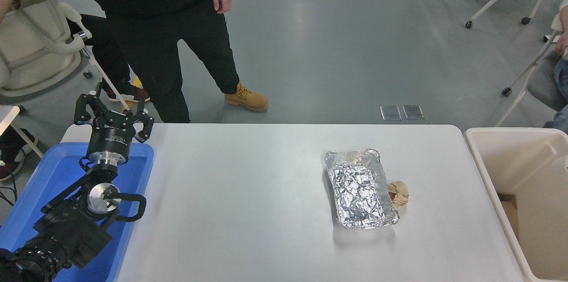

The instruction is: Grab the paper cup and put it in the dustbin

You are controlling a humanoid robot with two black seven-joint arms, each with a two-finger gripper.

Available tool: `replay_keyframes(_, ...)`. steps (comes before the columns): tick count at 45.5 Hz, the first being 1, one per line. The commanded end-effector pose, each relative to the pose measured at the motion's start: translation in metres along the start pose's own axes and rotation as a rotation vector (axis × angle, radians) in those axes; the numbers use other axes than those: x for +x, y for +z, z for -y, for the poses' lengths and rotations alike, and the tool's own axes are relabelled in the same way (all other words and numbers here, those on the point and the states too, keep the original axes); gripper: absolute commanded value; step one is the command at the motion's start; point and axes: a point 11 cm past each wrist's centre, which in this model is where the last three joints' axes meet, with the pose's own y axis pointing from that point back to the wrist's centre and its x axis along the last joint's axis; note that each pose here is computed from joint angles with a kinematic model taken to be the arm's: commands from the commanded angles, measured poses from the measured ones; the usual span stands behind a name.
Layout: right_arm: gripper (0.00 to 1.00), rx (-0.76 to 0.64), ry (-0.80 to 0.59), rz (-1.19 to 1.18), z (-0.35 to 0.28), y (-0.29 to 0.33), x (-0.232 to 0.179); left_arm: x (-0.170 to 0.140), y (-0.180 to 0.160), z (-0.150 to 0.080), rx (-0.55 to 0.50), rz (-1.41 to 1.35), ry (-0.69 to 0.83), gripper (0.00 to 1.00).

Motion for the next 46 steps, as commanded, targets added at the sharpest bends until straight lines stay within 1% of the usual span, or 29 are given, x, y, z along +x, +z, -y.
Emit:
replay_keyframes(1,0.0,-0.032,-0.034,0.026,-0.002,0.019,-0.038,0.0,0.0,0.0,0.0,0.0,0.0,0.99)
replay_keyframes(5,0.0,-0.032,-0.034,0.026,-0.002,0.019,-0.038,0.0,0.0,0.0,0.0,0.0,0.0,0.99)
replay_keyframes(6,0.15,-0.033,-0.033,0.026,-0.002,0.019,-0.037,0.0,0.0,0.0,-0.001,0.0,0.001,0.99)
replay_keyframes(7,0.33,-0.033,-0.033,0.024,-0.002,0.019,-0.037,0.0,0.0,0.0,0.0,-0.001,-0.001,0.99)
replay_keyframes(8,0.5,-0.034,-0.03,0.024,-0.002,0.02,-0.036,0.0,0.0,0.0,0.0,0.0,0.0,0.99)
replay_keyframes(9,0.61,-0.034,-0.03,0.024,-0.002,0.02,-0.036,0.0,0.0,0.0,0.0,-0.001,-0.001,0.99)
replay_keyframes(11,0.77,-0.032,-0.027,0.025,-0.002,0.02,-0.035,0.0,0.0,0.0,0.0,-0.001,-0.001,0.99)
replay_keyframes(13,0.99,-0.034,-0.025,0.021,-0.002,0.021,-0.035,0.0,0.0,0.0,0.0,-0.001,-0.001,0.99)
replay_keyframes(25,1.0,-0.021,-0.051,0.027,-0.002,0.012,-0.034,0.0,0.0,0.0,0.0,-0.001,-0.001,0.99)
replay_keyframes(33,1.0,-0.002,0.002,0.036,-0.003,-0.001,0.031,0.0,0.0,0.0,-0.001,-0.001,-0.001,0.99)
replay_keyframes(40,1.0,0.059,-0.022,0.036,-0.021,-0.041,0.086,-0.001,0.0,0.001,-0.002,-0.002,-0.002,0.99)
replay_keyframes(46,1.0,0.127,0.003,0.001,-0.041,-0.083,0.135,0.0,0.0,0.0,0.0,0.0,0.0,0.99)
